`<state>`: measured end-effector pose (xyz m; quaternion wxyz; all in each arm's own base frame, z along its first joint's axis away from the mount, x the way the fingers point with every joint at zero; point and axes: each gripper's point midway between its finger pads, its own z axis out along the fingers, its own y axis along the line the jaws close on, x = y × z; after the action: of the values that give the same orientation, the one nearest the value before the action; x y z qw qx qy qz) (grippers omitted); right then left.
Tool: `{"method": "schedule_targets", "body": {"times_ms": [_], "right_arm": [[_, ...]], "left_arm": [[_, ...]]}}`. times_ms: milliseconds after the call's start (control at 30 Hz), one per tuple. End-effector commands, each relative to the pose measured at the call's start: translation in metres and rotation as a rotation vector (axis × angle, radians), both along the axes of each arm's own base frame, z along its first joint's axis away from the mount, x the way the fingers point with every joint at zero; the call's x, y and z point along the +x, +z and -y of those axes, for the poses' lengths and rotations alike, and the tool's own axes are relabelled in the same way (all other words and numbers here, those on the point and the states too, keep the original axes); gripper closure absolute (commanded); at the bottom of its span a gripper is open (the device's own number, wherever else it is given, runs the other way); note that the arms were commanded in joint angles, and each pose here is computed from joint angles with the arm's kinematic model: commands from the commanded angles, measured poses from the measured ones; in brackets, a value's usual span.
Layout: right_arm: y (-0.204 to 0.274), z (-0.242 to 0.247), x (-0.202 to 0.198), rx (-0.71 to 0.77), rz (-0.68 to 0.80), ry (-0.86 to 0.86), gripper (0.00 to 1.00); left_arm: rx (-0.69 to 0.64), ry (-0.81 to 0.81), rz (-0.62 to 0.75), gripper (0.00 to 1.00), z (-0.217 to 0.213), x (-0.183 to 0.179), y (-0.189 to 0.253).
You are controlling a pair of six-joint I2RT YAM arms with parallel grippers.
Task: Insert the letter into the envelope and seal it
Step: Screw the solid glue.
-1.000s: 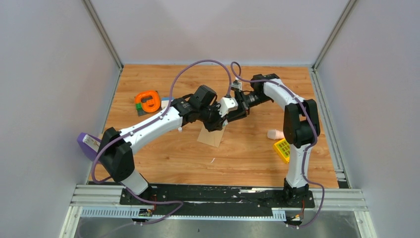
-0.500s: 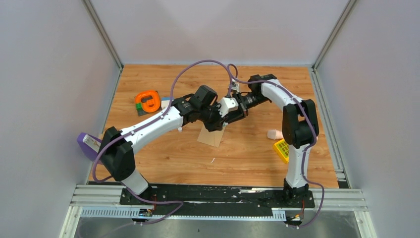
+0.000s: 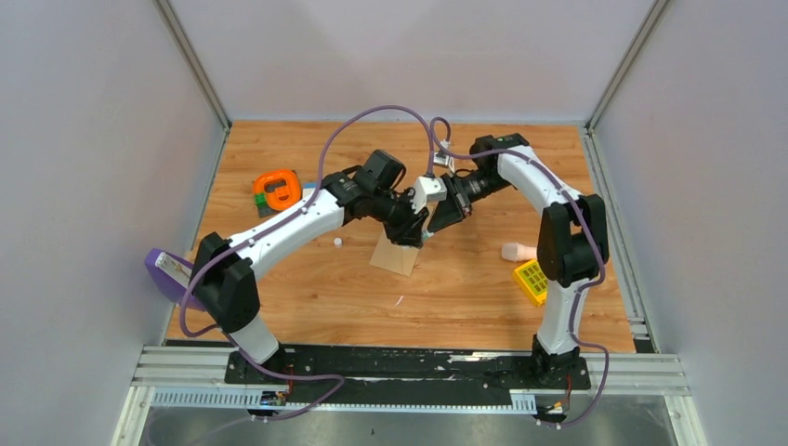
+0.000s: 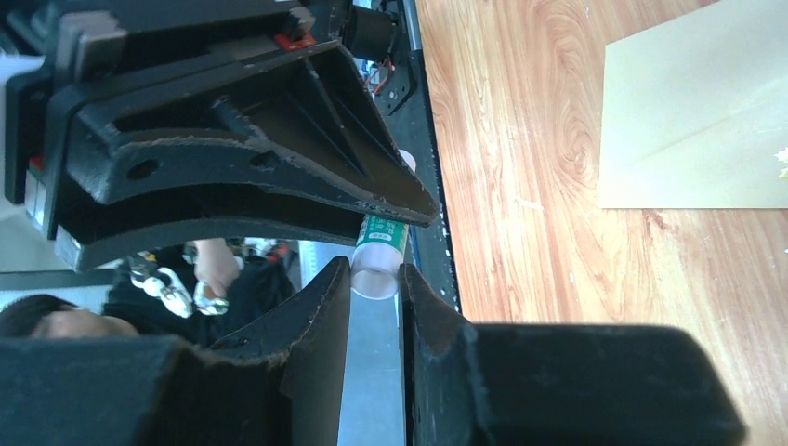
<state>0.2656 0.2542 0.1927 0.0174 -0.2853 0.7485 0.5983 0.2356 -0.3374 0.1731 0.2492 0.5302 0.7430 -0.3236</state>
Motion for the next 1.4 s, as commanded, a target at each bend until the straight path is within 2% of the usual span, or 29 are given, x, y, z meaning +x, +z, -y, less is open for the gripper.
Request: {"method": "schedule_targets", "body": {"times_ms": [0,533,633,733,867,1067,1233,1367], "right_arm": [[0.046,-0.004,-0.004,0.175,0.274,0.04,0.81],[0.062,0.008,-0.032,0.294,0.727,0.147,0.69],[0.064,0.011,-0.035,0.31,0.824,0.168,0.66],[0.065,0.013,-0.032,0.264,0.83,0.159,0.64],[0.064,0.019,-0.029,0.201,0.725,0.106,0.64],[0.045,0.019,-0.025,0.096,0.357,0.02,0.62],[0.035,0.01,-0.017,0.11,0.108,-0.013,0.58],[0.027,0.007,-0.007,0.095,0.014,-0.025,0.56]], "left_arm": [[-0.136,-0.241,-0.201,1.0,0.019,-0.061,0.028],[-0.274,-0.378,-0.376,1.0,0.01,-0.092,0.057],[-0.284,-0.391,-0.387,1.0,0.01,-0.095,0.06],[-0.259,-0.365,-0.343,1.0,0.01,-0.088,0.056],[-0.176,-0.226,-0.173,1.0,0.009,-0.056,0.043],[-0.073,-0.009,0.064,1.0,-0.004,-0.007,0.03],[-0.035,0.074,0.164,1.0,-0.009,0.014,0.034],[0.008,0.112,0.211,1.0,-0.013,0.023,0.028]]}}
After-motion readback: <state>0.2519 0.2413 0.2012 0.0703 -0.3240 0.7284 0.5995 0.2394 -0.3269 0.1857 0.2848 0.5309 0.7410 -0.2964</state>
